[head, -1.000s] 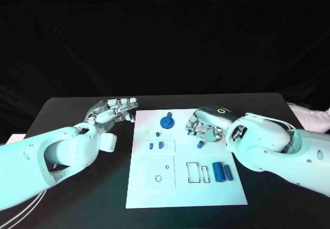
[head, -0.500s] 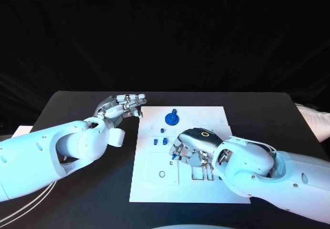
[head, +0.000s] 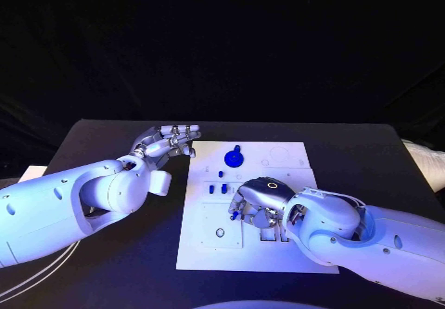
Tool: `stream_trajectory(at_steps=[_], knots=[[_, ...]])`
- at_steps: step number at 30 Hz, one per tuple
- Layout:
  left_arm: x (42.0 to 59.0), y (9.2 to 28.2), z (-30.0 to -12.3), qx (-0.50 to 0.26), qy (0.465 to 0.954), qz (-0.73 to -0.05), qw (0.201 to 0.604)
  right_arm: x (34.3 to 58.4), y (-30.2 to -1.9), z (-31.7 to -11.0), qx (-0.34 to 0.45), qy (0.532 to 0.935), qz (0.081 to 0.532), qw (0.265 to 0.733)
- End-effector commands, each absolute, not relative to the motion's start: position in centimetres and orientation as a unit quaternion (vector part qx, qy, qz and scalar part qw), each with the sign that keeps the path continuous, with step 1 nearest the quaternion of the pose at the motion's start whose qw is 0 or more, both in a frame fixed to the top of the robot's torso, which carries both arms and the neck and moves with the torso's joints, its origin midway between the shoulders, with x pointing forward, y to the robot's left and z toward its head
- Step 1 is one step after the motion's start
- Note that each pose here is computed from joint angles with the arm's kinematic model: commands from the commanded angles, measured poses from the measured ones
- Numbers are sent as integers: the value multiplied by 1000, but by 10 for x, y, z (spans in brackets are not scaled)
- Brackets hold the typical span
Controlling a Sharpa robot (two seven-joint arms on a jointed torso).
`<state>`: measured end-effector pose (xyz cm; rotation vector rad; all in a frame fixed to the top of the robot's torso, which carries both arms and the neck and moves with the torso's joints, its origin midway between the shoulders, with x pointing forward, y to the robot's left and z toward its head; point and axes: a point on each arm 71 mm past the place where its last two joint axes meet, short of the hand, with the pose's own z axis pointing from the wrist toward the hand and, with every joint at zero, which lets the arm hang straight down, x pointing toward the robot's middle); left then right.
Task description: Assemble the parts on the task board
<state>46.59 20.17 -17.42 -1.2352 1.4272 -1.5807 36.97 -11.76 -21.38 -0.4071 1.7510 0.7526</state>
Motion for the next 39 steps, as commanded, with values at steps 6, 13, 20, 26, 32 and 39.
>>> stream_trajectory(at_steps=[6,13,20,26,32,39], knots=[[465,200,-173,-469,546,-614,325,370,-115,-216,-199,740,308,564],[465,200,-173,-469,547,-614,324,370,-113,-217,-203,741,305,563],[465,200,-173,-468,547,-614,323,370,-110,-219,-209,746,302,556],[465,200,-173,-468,548,-614,322,370,-109,-223,-217,757,285,546],[464,200,-173,-468,549,-614,321,371,-109,-227,-223,765,268,541],[464,200,-174,-468,550,-613,320,372,-109,-229,-214,763,266,549]])
